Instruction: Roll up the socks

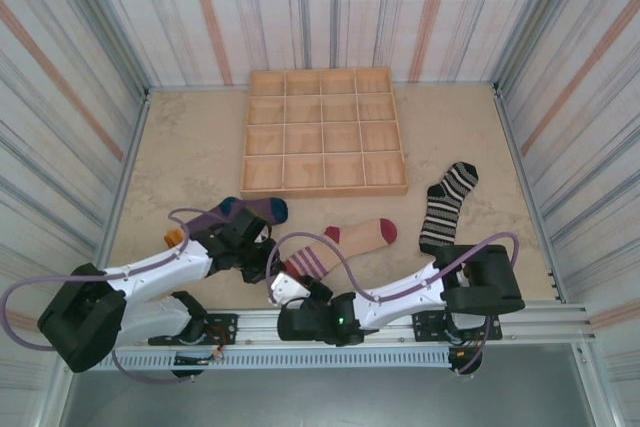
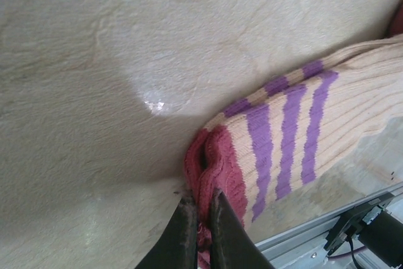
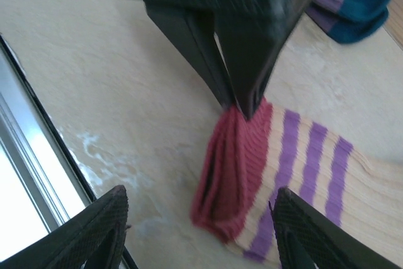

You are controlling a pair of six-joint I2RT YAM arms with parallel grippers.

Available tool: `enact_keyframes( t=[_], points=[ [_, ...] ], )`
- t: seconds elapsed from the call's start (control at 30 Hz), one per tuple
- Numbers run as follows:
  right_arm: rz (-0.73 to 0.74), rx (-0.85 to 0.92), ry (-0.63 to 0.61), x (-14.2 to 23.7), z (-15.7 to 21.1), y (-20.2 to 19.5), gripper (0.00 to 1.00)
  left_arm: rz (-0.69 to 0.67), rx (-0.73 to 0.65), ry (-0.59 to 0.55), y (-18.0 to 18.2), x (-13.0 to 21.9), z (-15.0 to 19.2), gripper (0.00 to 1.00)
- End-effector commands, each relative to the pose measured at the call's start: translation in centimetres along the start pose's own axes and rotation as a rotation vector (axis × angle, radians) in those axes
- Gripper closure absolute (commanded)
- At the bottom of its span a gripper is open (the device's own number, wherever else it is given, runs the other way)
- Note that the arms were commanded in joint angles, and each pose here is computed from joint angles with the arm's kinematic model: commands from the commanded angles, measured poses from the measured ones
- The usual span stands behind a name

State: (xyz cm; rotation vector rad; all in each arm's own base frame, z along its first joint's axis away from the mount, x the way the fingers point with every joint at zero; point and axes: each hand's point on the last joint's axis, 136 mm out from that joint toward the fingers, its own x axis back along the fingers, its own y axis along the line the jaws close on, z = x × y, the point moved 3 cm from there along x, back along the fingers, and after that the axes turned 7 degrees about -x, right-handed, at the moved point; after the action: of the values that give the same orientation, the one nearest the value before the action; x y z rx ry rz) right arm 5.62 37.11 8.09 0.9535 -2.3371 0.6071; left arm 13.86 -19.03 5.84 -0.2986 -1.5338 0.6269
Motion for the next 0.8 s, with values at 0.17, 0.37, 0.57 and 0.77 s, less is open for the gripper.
enact_keyframes(
  t=[0.17, 0.37, 0.57, 0.77],
  points=[
    [0.074, -0.02, -0.005, -2.5, -0.4, -0.5, 0.47, -0.004, -0.017, 0.029, -0.4, 0.1, 0.2, 1.0],
    [0.135, -0.001, -0.006, -2.7, 0.1, -0.7, 0.45, -0.009, -0.025, 0.039, -0.3, 0.2, 0.3, 1.0],
    [0.162, 0.006, 0.004, -3.3, 0.5, -0.7, 0.58, -0.009, -0.022, 0.04, -0.2, 0.3, 0.5, 1.0],
    [0.171, -0.039, 0.035, -3.9, 0.9, -1.2, 0.93, -0.008, -0.021, 0.034, 0.0, 0.2, 0.4, 0.99]
  ],
)
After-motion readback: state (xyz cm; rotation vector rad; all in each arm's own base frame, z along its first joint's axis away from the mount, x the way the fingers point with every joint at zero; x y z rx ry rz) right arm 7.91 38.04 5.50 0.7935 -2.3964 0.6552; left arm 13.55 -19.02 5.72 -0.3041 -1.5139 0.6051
